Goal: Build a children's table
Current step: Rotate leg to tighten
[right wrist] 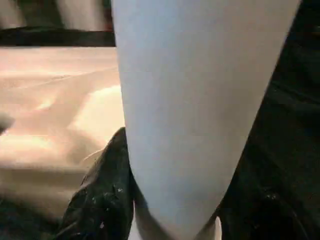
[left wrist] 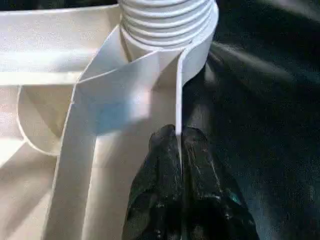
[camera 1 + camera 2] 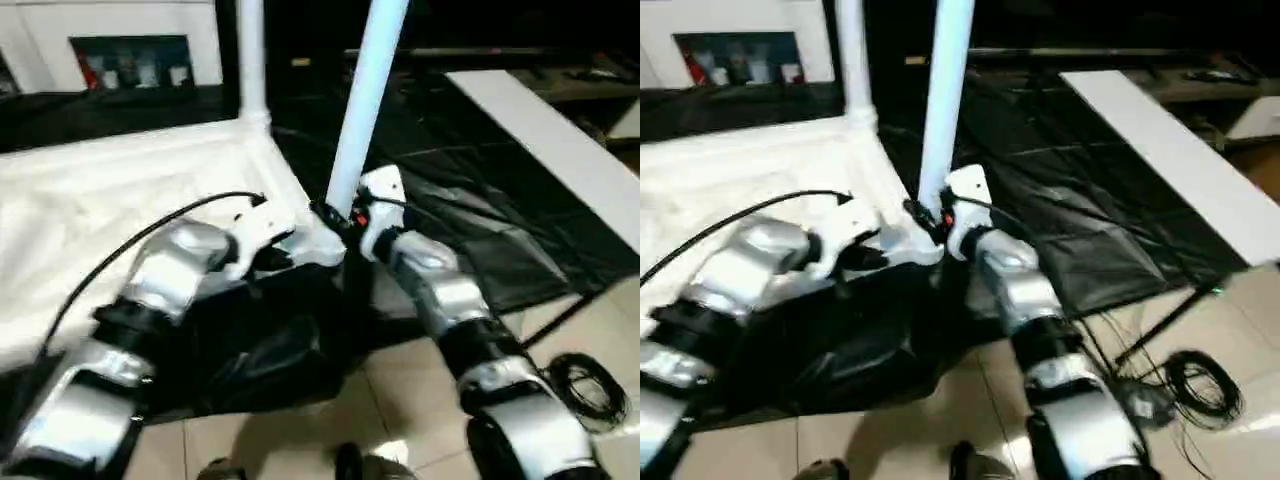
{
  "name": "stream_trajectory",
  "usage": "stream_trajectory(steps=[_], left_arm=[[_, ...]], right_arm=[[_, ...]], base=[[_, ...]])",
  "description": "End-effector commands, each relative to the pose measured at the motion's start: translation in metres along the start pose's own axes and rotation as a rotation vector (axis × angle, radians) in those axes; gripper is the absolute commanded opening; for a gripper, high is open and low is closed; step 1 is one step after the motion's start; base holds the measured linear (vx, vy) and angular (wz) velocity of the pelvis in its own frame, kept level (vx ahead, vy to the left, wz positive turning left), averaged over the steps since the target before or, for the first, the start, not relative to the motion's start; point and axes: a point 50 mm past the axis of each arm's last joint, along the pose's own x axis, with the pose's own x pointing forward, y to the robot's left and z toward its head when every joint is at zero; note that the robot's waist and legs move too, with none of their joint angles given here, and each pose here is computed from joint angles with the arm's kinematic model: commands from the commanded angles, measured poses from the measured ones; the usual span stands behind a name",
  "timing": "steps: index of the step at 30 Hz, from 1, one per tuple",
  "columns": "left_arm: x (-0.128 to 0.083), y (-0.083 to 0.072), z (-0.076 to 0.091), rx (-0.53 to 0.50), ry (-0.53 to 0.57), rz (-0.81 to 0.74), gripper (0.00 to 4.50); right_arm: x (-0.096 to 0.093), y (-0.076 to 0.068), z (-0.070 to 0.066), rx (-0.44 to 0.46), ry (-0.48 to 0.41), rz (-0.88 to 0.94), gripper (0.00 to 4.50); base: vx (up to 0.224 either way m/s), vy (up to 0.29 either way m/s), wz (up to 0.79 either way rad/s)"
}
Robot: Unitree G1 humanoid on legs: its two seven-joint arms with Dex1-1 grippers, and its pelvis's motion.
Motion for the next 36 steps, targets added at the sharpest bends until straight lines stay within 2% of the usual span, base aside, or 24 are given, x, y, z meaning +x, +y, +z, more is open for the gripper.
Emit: stream_trajectory(steps=[1,3,6,12,19,23,26,27,30,36], left_arm=[[0.011,-0.014,-0.001,-0.029,0.036,-0.025,0.0],[0.021,-0.025,0.014,-0.051,0.012,-0.034,0.0],[0.024,-0.026,0.018,-0.052,0.004,-0.017,0.0],[0.017,-0.011,0.014,-0.036,0.016,0.057,0.0],[0.012,-0.007,0.01,-0.044,0.019,0.067,0.0],[0.012,-0.007,0.008,-0.026,-0.001,0.065,0.0],[0.012,-0.007,0.007,-0.011,-0.013,0.056,0.0],[0.011,-0.006,0.006,-0.001,-0.011,0.053,0.0],[0.01,-0.005,0.006,0.011,-0.016,0.045,0.0],[0.004,-0.001,0.005,0.066,-0.043,0.025,0.0]], right_arm=[[-0.011,-0.005,-0.059,0.093,0.283,-0.126,1.85],[-0.005,-0.001,-0.056,0.094,0.293,-0.185,1.85],[-0.002,0.001,-0.054,0.091,0.296,-0.201,1.85],[0.002,0.003,-0.051,0.082,0.293,-0.203,1.84],[0.003,0.004,-0.051,0.07,0.296,-0.2,1.84],[0.005,0.005,-0.045,0.041,0.247,-0.164,1.84],[0.007,0.01,-0.038,0.072,0.195,-0.081,1.84],[0.008,0.01,-0.032,0.073,0.154,-0.04,2.54],[0.009,0.01,-0.023,0.078,0.11,-0.015,2.61],[0.006,0.004,0.0,0.009,-0.008,0.073,3.18]], base=[[-0.072,-0.054,0.19],[0.056,-0.095,-0.18],[0.043,-0.008,-0.25],[0.0,0.0,0.0],[0.0,0.0,0.0],[0.0,0.0,0.0],[0.0,0.0,0.0],[0.0,0.0,0.0],[0.0,0.0,0.0],[0.0,0.0,0.0]])
